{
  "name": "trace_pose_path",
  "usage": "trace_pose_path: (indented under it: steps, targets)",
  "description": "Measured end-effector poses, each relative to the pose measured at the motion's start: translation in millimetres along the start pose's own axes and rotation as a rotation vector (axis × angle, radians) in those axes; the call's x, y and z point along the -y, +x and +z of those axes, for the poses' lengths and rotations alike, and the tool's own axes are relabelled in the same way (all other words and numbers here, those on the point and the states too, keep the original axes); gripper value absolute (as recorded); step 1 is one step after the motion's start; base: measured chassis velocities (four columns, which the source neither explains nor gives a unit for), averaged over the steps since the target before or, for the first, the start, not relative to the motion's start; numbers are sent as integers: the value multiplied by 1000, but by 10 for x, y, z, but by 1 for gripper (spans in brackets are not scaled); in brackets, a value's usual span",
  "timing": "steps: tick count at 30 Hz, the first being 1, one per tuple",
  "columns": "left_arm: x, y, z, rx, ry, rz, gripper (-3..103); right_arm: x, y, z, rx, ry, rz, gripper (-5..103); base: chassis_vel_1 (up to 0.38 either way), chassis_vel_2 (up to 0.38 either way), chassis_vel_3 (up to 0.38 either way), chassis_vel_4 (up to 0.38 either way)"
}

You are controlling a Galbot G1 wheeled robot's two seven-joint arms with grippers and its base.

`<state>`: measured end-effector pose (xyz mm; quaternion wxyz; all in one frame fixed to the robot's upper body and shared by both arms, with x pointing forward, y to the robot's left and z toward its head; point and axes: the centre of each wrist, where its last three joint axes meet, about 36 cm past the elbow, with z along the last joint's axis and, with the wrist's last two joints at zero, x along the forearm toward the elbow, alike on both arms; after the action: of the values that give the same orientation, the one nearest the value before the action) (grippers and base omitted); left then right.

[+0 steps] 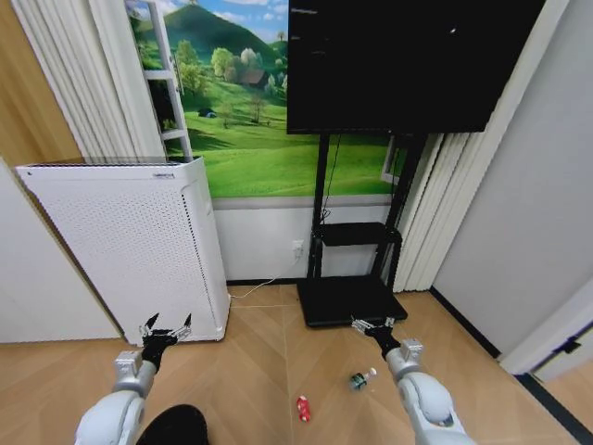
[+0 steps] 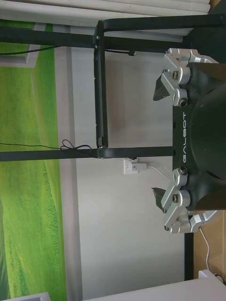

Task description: Pick up the trash bin and place the garbage on the floor into it.

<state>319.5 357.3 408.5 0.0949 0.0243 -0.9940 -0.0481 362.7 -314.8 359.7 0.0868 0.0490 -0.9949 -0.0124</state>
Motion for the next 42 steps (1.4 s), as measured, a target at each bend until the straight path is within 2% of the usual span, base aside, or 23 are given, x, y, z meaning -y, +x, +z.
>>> trace_pose_path:
  steps: [42]
  targets:
    - [14,15,40,-1,3,-4,100,15,9,48,13,2,1,100,-4,-7,9,4]
